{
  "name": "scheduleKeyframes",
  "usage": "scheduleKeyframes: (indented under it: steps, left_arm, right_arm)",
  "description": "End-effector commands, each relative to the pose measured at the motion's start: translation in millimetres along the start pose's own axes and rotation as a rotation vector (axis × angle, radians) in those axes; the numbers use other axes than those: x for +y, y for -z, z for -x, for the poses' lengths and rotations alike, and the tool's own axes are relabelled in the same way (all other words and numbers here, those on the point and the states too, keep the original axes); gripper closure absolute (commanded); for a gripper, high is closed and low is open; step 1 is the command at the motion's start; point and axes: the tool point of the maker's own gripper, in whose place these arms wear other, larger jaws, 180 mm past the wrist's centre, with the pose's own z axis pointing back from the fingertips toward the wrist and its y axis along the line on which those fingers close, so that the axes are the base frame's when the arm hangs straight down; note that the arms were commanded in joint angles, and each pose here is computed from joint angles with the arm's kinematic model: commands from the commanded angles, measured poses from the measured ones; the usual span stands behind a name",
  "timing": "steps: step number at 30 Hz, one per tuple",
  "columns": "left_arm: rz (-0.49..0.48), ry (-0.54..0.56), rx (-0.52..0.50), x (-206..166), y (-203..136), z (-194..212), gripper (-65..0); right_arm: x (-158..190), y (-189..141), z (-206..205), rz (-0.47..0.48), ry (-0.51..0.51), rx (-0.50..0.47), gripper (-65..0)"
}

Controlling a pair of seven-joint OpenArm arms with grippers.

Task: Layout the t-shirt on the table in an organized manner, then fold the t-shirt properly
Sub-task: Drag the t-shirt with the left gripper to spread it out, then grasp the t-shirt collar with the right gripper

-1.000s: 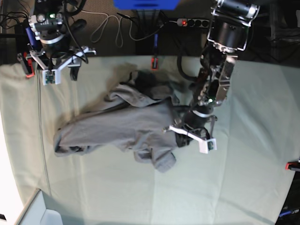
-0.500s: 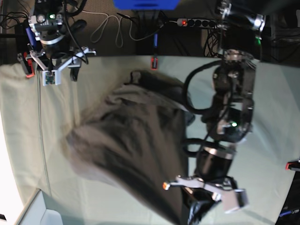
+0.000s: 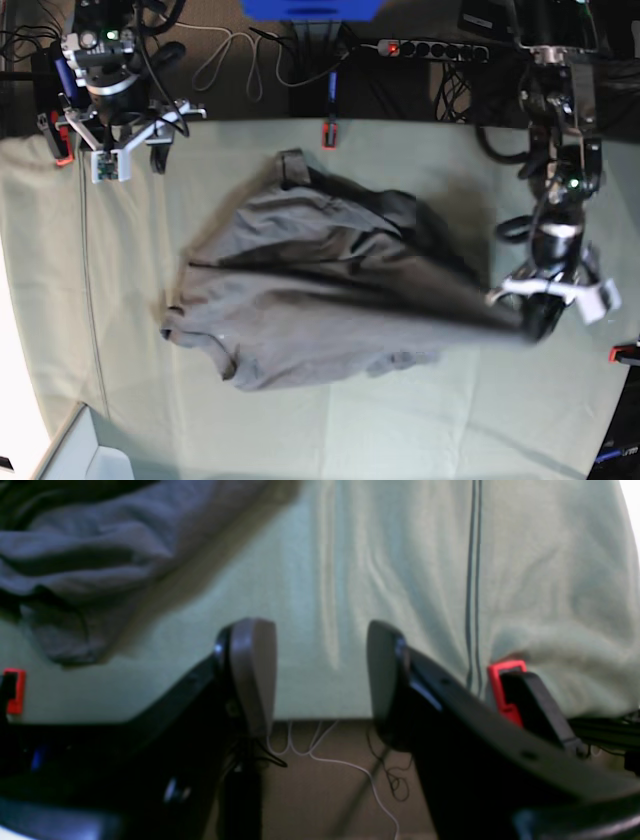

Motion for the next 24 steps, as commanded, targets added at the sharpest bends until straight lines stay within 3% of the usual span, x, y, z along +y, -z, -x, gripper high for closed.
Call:
scheduleKeyframes:
  steps: [1, 6, 14, 19, 24]
  left_arm:
    - [-0.008, 0.003, -0.057, 7.9, 2.2, -16.9, -0.1]
    - [-0.101, -0.005, -0.039, 46.1, 0.9, -10.0, -0.1]
    - [-0.089, -0.014, -0.046, 39.8, 4.0, -11.6, -0.1]
    - [-0.060, -0.037, -0.097, 23.8, 13.4, -29.5, -0.1]
    - [0.061, -0.046, -0.196, -29.0, 33.0, -72.8, -0.1]
  right_arm:
    - [4.7, -2.0, -8.6, -0.022, -0.013, -0.035, -29.8]
    - [21.0, -1.7, -9.6, -0.067, -0.022, -0.038, -29.8]
    - [26.4, -1.8, -9.9, -0.082, -0.025, -0.039, -29.8]
    - [23.1, -2.4, -8.0, -0.075, -0.027, -0.034, -29.8]
    - [21.2, -2.6, -6.4, -0.074, -0.038, -0.030, -29.8]
